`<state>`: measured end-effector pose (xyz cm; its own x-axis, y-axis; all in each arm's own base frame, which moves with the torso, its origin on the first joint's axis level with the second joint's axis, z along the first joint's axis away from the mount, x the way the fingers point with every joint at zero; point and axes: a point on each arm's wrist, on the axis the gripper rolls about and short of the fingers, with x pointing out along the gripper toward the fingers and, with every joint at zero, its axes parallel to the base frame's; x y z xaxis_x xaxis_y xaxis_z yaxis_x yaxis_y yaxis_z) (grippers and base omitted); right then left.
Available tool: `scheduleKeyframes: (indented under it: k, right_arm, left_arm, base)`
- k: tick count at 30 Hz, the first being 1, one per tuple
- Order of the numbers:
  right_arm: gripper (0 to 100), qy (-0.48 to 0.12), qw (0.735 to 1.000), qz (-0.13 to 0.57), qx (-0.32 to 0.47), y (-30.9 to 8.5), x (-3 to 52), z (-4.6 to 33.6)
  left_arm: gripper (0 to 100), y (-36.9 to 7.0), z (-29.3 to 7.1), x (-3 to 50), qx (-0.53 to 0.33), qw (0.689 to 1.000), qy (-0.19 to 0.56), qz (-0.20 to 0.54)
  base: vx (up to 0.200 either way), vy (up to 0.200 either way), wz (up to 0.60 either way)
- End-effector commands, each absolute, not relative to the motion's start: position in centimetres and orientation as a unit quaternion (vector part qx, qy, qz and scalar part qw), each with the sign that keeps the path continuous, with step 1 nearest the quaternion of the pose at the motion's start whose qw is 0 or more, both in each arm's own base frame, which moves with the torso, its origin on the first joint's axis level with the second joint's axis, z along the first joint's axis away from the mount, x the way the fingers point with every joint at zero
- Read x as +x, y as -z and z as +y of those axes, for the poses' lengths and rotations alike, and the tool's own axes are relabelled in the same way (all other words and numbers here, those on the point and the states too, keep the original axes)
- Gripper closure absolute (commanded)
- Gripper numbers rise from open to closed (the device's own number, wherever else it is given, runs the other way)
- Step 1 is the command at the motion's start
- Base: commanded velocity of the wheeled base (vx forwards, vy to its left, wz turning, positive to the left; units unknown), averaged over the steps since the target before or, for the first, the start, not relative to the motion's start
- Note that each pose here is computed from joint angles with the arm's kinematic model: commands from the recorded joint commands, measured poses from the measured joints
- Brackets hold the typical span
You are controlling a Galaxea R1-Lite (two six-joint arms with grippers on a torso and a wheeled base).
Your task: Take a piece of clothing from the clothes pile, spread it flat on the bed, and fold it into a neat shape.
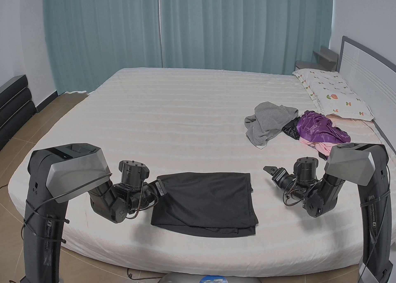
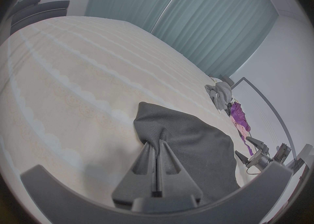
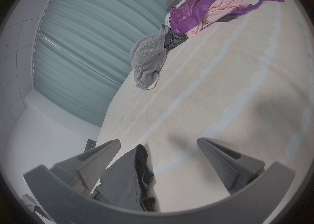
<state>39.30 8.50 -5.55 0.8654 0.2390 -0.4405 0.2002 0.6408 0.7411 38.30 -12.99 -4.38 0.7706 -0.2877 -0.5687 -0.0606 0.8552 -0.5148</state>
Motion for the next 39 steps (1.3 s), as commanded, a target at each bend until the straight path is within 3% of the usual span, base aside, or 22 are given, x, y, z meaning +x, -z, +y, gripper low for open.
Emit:
scheduleKeyframes:
  k: [1,14,39]
  right_arm:
    - [0,-0.011,0.868,0.259,0.423,5.57,39.29,8.5]
    - [0,-0.011,0.868,0.26,0.423,5.59,39.26,8.5]
    - [0,-0.011,0.868,0.26,0.423,5.59,39.26,8.5]
  left_arm:
    - [100,4.41,-12.95,38.42,-0.262,0.904,0.063,0.332]
    - [100,4.23,-12.57,38.89,-0.266,0.906,0.057,0.325]
    - [100,4.25,-12.21,38.99,-0.268,0.906,0.052,0.324]
  base:
    - [0.0,0.0,0.0]
    - [0.0,0.0,0.0]
    - [0.0,0.2,0.0]
